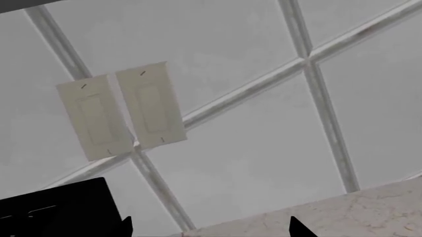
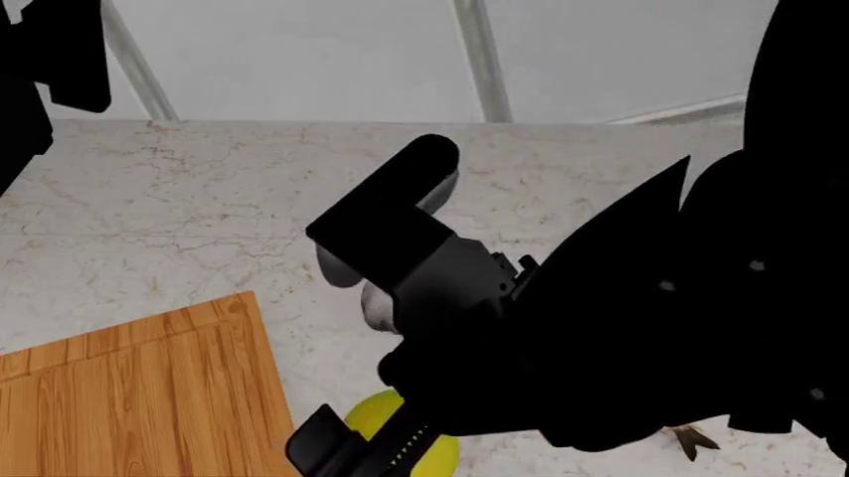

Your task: Clear the non-vegetable object off the cutting board and place the vegetables onto it.

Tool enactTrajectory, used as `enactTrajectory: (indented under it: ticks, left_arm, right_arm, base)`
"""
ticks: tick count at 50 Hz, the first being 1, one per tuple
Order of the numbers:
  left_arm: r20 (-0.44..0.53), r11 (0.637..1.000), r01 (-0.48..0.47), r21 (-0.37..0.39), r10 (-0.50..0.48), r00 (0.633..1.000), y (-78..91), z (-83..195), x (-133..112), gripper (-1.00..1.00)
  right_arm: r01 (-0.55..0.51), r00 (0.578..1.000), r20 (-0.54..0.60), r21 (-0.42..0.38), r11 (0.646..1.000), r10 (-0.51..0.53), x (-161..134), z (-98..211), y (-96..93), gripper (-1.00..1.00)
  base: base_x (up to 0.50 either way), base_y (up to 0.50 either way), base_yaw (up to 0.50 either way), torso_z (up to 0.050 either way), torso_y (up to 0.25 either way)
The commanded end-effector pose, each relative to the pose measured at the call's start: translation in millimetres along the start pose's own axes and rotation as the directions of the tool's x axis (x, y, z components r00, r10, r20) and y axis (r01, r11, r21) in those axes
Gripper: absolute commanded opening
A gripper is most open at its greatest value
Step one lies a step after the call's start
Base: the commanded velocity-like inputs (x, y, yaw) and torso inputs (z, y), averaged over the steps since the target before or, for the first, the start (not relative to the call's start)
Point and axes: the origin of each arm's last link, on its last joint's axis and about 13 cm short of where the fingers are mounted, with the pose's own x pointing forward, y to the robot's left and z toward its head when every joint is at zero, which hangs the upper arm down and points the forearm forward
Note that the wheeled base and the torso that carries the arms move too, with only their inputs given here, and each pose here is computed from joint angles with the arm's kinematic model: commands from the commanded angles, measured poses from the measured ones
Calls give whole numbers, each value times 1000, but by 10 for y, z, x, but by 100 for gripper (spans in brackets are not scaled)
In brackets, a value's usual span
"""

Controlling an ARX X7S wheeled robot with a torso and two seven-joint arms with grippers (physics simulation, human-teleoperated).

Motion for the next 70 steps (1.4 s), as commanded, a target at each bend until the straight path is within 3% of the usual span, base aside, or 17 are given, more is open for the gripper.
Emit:
enactTrajectory:
  ticks: [1,25,26,35,47,63,70]
  left_arm:
    - [9,999,25,-26,-24,1000,-6,0,5,100]
    - [14,999,25,-25,-25,1000,-20,23,-22,100]
    - [15,999,26,-24,-25,1000,-19,28,-24,100]
    - [22,999,25,-26,-25,999,-12,59,-38,100]
    - [26,999,27,-27,-27,999,-19,76,-47,100]
    - [33,999,24,-27,-24,999,-8,108,-45,100]
    - [34,999,21,-25,-21,999,5,118,-63,100]
  right_arm:
    - [-42,999,5,8,999,42,130,-15,-16,100]
    - [-88,994,-59,79,993,93,299,-264,-29,100]
    - [-76,995,-58,77,994,81,279,-252,-37,-100]
    - [-43,999,-12,34,999,43,37,-74,-9,-100]
    - [-48,998,46,-71,996,51,-206,160,181,-100]
    - [-143,985,63,-208,968,159,-141,375,490,-100]
    - [-164,981,58,-244,956,183,-49,507,462,-100]
  base:
    - [0,0,0,0,0]
    - [0,0,0,0,0]
    - [0,0,0,0,0]
    - [0,0,0,0,0]
    - [0,0,0,0,0]
    - [0,0,0,0,0]
    - [0,0,0,0,0]
